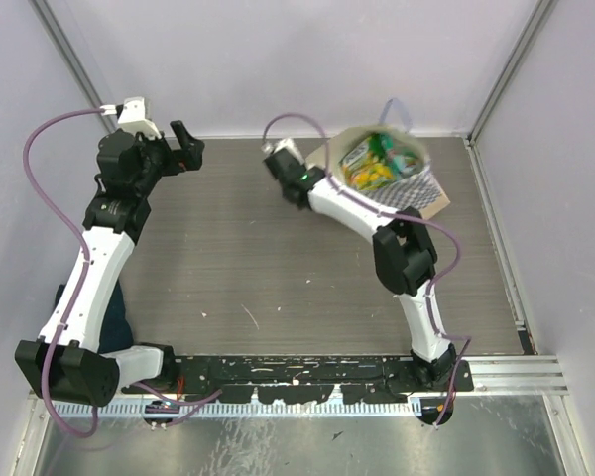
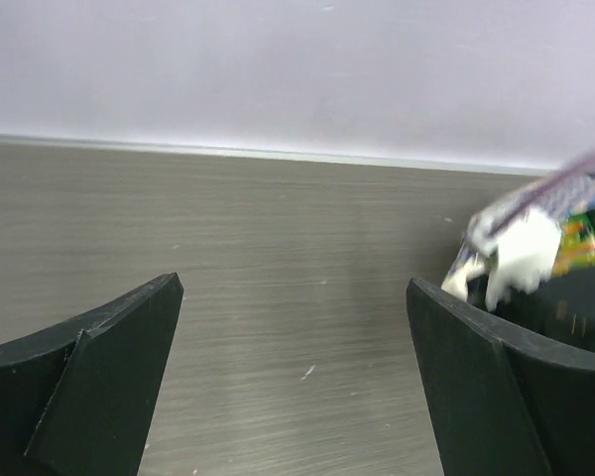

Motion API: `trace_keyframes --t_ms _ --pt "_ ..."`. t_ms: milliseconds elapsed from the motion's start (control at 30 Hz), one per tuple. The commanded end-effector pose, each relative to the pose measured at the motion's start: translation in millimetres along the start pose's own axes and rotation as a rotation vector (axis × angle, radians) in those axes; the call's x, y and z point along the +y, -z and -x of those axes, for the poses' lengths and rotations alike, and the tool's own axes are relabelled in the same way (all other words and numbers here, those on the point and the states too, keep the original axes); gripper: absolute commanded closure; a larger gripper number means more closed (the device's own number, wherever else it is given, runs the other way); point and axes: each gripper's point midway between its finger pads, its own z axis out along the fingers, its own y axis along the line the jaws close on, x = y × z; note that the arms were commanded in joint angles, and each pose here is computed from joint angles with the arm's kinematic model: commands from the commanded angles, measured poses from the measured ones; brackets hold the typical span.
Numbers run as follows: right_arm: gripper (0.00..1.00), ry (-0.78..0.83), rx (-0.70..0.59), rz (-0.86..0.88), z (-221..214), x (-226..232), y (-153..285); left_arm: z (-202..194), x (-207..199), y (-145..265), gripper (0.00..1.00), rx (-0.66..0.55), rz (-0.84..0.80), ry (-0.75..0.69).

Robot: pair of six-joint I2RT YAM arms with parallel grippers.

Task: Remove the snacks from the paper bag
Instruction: Adjust the paper bag at the center of the board.

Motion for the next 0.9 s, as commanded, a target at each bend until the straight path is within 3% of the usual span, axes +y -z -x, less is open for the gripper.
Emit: trace_keyframes --t_ms 0,133,200,267,433,600,867 --pt "1.0 -0.005 -0.101 0.196 -0.9 86.0 61.5 2.8 28.8 9.8 0.02 -0.027 0.155 0.031" --pt "0.97 0.101 -0.121 0.325 -42.2 142.0 100.0 -6.5 33.1 10.8 0.02 0.006 0.176 0.033" --pt "0.88 0.139 -0.094 0.39 -71.7 154.4 110.9 -10.7 34.5 12.0 0.02 0.021 0.183 0.034" --pt "0.69 0.144 -0.067 0.484 -94.4 159.1 124.3 -18.1 33.4 12.4 0.02 0.041 0.172 0.035" --pt "0.04 0.169 -0.116 0.723 -113.8 147.7 181.6 -51.3 15.2 8.6 0.02 0.114 0.074 0.124" --pt "0.0 0.178 -0.162 0.984 -125.9 137.2 260.2 -111.1 -25.9 9.7 0.02 0.247 -0.021 0.11" --pt "0.0 0.177 -0.103 1.074 -164.2 129.3 324.0 -182.2 -86.5 46.9 0.02 0.336 -0.255 -0.077"
